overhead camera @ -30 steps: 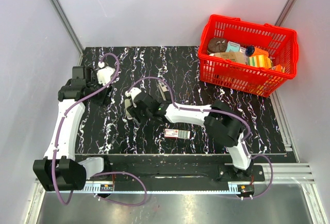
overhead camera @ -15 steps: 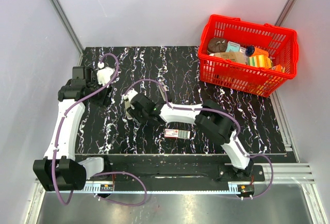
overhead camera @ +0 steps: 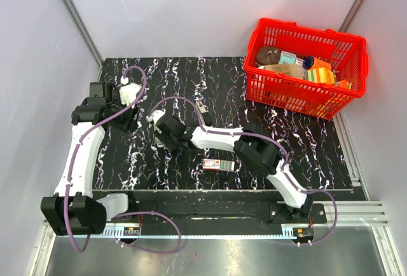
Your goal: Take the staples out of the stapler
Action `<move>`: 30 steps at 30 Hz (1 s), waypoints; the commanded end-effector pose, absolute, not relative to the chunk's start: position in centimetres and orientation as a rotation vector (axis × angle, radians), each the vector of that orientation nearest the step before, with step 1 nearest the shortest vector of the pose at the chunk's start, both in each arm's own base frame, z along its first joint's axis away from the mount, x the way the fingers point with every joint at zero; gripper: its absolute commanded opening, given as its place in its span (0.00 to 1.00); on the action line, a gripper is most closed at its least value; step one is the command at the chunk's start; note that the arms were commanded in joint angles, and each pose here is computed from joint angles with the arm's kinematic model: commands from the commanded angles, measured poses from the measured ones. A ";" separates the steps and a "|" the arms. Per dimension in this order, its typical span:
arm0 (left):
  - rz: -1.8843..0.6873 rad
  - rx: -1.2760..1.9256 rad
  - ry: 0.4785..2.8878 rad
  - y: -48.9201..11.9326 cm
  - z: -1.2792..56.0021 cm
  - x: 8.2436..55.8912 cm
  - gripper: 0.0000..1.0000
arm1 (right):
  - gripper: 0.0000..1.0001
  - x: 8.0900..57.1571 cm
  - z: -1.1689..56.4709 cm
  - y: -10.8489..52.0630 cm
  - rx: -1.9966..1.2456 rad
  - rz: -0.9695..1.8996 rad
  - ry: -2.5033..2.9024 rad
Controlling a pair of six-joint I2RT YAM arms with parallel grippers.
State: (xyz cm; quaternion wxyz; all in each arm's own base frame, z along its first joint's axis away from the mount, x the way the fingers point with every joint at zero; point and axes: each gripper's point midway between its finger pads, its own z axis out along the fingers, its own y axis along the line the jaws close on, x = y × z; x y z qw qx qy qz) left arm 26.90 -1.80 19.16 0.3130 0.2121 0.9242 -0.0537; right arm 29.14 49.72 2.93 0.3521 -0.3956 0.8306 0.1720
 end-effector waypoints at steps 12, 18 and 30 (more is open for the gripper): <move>-0.142 0.562 2.371 -2.0 21.3 27.8 0.48 | 0.21 31.2 3.6 48.9 -1.014 0.309 2.095; -0.189 0.575 2.392 -2.5 21.0 28.0 0.48 | 0.19 32.8 4.1 46.7 -0.973 0.222 2.061; -0.208 0.553 2.410 -2.6 20.9 28.7 0.48 | 0.10 36.4 6.6 43.4 -0.921 -0.039 1.884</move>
